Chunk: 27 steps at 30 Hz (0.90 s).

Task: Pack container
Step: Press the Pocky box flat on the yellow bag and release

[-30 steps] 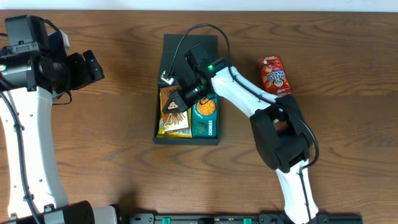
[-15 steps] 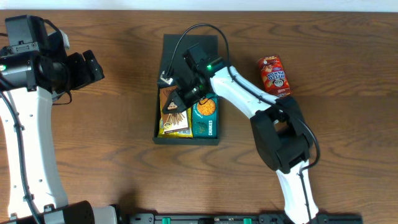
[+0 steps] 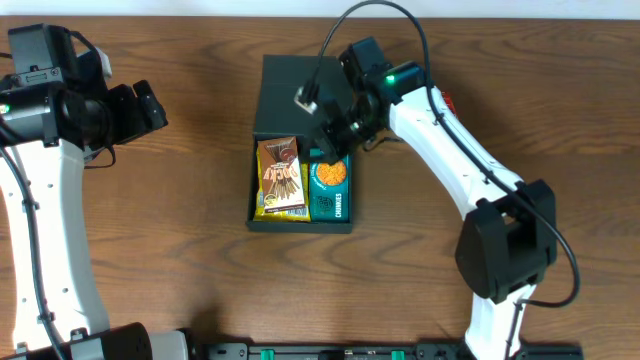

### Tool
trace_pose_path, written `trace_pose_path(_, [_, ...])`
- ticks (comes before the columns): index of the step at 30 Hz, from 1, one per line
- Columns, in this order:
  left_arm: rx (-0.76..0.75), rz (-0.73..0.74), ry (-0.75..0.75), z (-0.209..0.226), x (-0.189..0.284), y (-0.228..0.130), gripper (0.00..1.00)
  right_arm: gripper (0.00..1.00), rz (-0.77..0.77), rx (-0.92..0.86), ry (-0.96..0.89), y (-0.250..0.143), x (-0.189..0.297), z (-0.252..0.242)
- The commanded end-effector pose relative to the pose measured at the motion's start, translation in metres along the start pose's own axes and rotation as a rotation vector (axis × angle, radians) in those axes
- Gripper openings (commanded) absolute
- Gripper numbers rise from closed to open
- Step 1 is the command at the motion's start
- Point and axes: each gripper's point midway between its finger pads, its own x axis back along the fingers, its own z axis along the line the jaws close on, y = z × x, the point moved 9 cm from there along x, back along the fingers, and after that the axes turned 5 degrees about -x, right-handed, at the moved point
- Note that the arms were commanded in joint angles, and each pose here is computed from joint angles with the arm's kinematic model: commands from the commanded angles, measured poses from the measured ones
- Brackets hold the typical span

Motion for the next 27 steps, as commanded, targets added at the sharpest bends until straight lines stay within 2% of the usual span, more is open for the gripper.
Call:
trace_pose_path(1, [0.005, 0.011, 0.014, 0.003, -0.004, -0.001, 0.95, 0.02, 0.107, 0.043, -0.091, -0.017, -0.024, -0.013])
trace_pose_path(7, [0.006, 0.012, 0.015, 0.003, -0.004, -0.001, 0.95, 0.02, 0.187, 0.014, -0.115, -0.040, -0.045, -0.022])
trace_pose_path(16, [0.006, 0.016, 0.015, 0.003, -0.004, -0.001, 0.95, 0.02, 0.179, -0.001, -0.118, -0.046, -0.058, -0.031])
trace_pose_path(27, [0.007, 0.022, 0.016, 0.003, -0.004, -0.002, 0.95, 0.01, 0.181, 0.075, -0.111, -0.042, -0.086, -0.005])
